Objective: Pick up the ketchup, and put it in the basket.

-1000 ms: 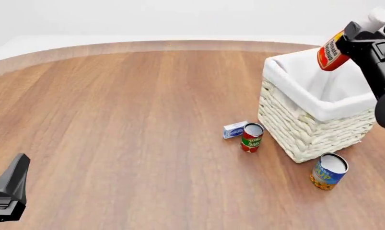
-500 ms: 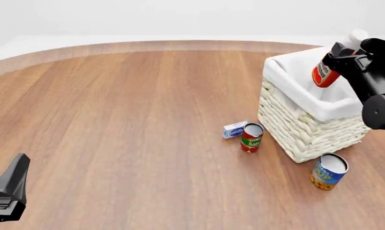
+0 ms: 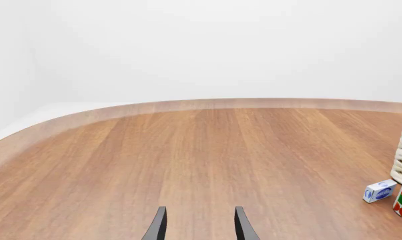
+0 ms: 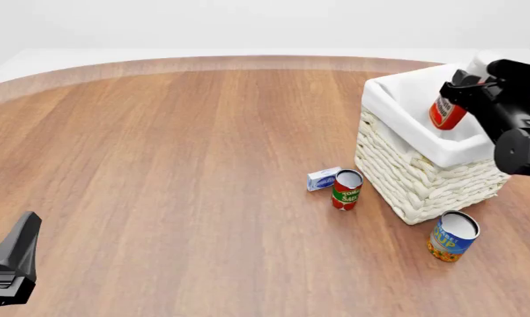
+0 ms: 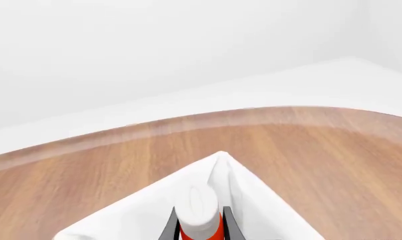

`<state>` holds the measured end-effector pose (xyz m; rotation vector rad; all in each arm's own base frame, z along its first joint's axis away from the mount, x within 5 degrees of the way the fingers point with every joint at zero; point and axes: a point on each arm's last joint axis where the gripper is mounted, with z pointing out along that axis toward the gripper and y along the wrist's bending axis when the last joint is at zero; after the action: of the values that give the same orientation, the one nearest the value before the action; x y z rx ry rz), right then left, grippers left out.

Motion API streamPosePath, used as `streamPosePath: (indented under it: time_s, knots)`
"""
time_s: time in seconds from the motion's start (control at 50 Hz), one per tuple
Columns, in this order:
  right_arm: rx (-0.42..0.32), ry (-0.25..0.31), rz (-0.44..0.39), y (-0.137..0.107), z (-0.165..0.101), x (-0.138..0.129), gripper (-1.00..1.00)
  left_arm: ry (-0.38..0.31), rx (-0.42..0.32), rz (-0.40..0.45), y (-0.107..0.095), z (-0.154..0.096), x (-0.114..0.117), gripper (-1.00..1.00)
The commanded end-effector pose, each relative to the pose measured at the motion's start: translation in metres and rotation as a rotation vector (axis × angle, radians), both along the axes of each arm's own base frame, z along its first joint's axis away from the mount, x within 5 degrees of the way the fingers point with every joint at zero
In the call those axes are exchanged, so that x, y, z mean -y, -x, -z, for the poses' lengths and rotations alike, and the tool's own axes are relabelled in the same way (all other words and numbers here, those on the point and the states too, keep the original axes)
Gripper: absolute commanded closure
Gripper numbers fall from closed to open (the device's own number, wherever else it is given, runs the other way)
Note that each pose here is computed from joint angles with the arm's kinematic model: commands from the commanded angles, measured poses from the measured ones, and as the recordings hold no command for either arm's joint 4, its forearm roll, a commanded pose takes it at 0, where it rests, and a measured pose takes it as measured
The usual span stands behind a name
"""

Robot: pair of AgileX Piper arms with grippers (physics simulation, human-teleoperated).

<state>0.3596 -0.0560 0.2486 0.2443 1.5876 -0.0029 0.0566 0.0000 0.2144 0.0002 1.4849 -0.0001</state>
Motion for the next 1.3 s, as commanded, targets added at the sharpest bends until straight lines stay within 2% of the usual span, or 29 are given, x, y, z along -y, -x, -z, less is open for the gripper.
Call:
streamPosePath:
  time_s: [0.02, 0.3, 0.32, 1.06, 1.16, 1.24, 1.3]
  knots:
    - [-0.027, -0.006, -0.001, -0.009, 0.006, 0.001, 1.00, 0.000, 0.000, 0.000, 0.000, 0.000, 0.000, -1.00]
    - [-0.057, -0.031, -0.008, -0.019, 0.012, -0.001, 1.00, 0.000, 0.000, 0.000, 0.000, 0.000, 0.000, -1.00]
    - [-0.057, -0.030, -0.009, -0.019, 0.012, -0.001, -1.00, 0.000, 0.000, 0.000, 0.000, 0.000, 0.000, -1.00]
    - [-0.040, -0.058, -0.014, -0.013, 0.009, -0.004, -1.00, 0.000, 0.000, 0.000, 0.000, 0.000, 0.000, -1.00]
    - [-0.035, -0.058, -0.033, -0.008, 0.010, -0.012, -1.00, 0.000, 0.000, 0.000, 0.000, 0.000, 0.000, -1.00]
    - [0.022, -0.076, -0.027, 0.011, -0.002, -0.012, -1.00, 0.000, 0.000, 0.000, 0.000, 0.000, 0.000, -1.00]
    - [0.029, -0.098, -0.038, 0.015, -0.006, -0.017, -1.00, 0.000, 0.000, 0.000, 0.000, 0.000, 0.000, -1.00]
